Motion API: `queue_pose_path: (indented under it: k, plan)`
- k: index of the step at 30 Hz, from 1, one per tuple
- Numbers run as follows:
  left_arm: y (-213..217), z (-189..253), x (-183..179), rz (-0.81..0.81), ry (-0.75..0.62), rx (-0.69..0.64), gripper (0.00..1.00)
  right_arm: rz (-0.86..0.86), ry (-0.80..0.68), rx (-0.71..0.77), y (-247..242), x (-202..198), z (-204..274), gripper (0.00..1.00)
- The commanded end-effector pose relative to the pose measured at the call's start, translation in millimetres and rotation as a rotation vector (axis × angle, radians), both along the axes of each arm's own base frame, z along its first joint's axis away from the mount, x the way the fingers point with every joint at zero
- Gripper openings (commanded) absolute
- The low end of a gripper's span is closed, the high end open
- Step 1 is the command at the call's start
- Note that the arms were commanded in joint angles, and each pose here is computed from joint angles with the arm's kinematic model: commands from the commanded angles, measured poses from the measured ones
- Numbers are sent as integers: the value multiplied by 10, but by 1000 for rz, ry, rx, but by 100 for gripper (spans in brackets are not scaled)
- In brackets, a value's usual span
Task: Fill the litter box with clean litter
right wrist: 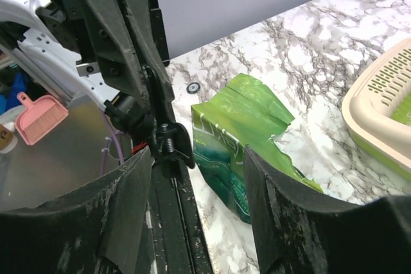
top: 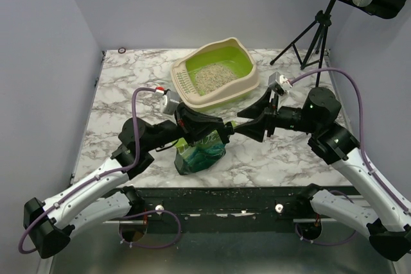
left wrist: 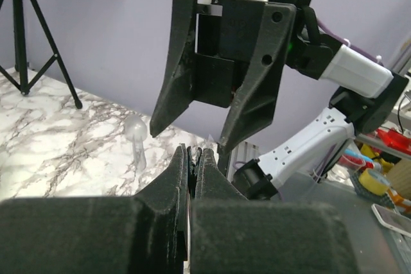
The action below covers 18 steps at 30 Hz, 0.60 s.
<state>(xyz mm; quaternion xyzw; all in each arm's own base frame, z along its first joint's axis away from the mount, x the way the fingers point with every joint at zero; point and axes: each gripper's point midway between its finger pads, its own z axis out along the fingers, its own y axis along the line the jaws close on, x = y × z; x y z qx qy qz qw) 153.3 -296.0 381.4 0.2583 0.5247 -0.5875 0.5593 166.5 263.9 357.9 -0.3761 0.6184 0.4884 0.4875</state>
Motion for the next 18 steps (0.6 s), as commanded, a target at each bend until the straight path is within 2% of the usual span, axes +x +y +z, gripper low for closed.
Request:
queue_pose_path:
  k: [1, 12, 18]
  plan:
    - [57, 119, -231, -77, -93, 10, 0, 3, -41, -25, -38, -44, 31, 67]
    - [38, 125, -296, -121, -95, 20, 0, 292, -51, 49, 79, -465, 104, 67]
    - [26, 140, -302, -128, -99, 12, 0, 314, -20, 38, 132, -453, 20, 68]
